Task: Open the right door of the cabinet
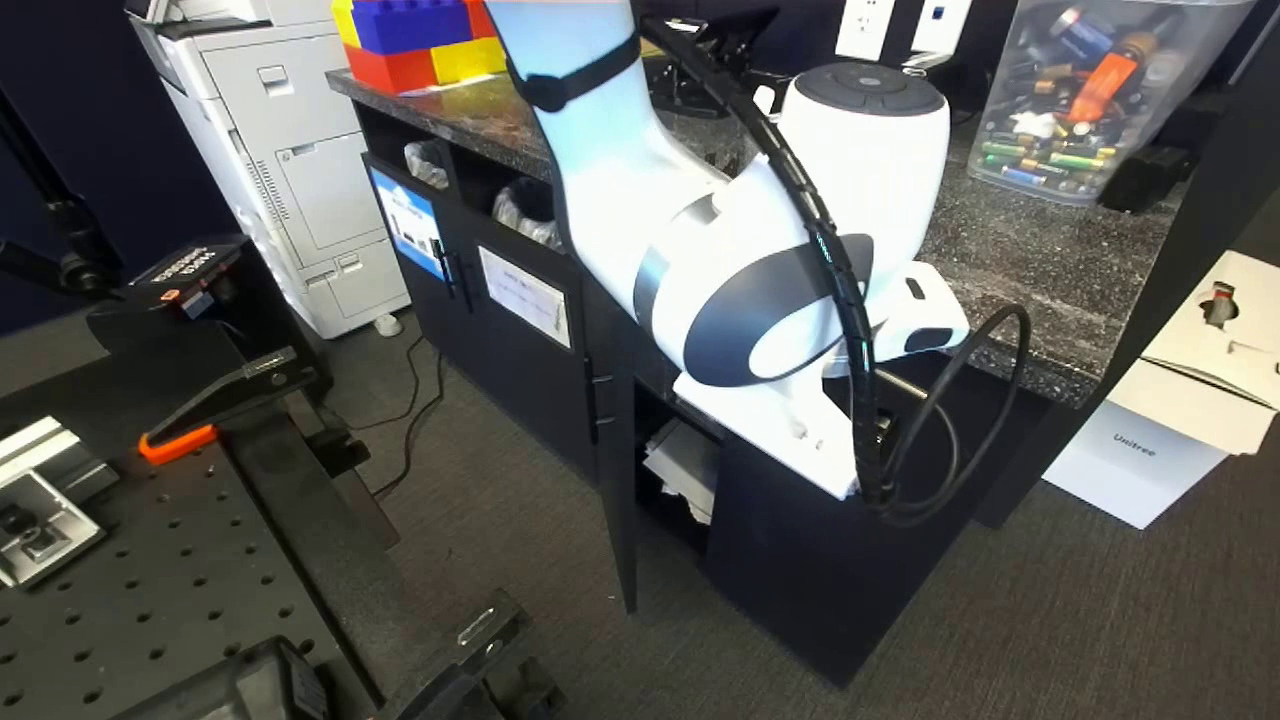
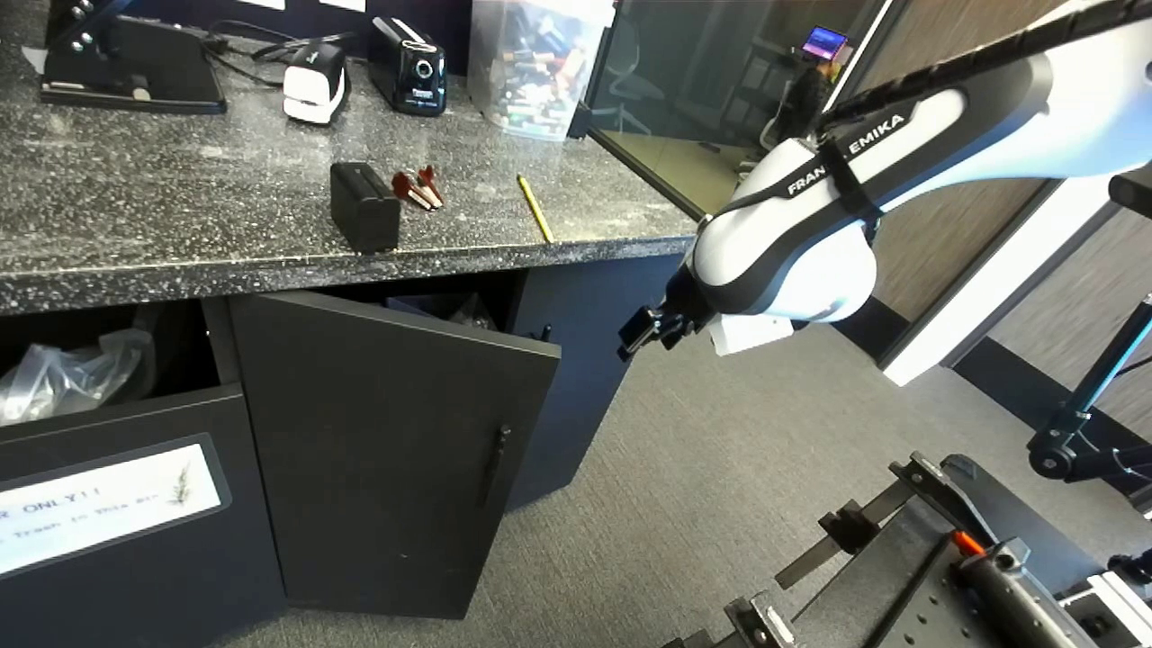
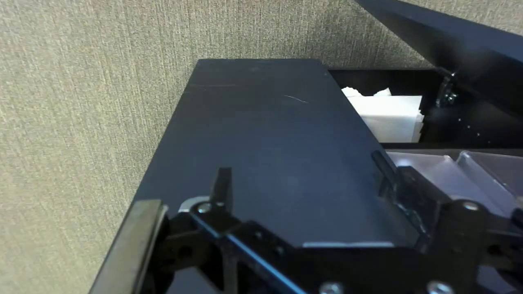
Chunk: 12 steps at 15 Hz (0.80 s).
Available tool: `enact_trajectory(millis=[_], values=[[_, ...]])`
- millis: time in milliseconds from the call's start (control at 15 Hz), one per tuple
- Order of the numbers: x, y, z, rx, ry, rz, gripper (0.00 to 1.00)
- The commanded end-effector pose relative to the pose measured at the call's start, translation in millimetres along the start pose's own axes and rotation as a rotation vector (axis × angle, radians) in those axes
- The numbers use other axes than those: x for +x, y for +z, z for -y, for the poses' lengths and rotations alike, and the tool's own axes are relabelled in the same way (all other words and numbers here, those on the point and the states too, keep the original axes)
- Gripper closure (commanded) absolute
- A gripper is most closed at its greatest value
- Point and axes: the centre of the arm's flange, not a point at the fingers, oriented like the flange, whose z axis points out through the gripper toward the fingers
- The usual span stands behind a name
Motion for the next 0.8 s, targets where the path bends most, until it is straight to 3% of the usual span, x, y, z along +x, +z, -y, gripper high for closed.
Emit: enact_trajectory(millis=[0,267,733], values=[[34,21,14,0.073,0.009,0.001,0.00],[46,18,39,0.120,0.005,0.012,0.00],[84,46,56,0.110,0.007,-0.023,0.00]])
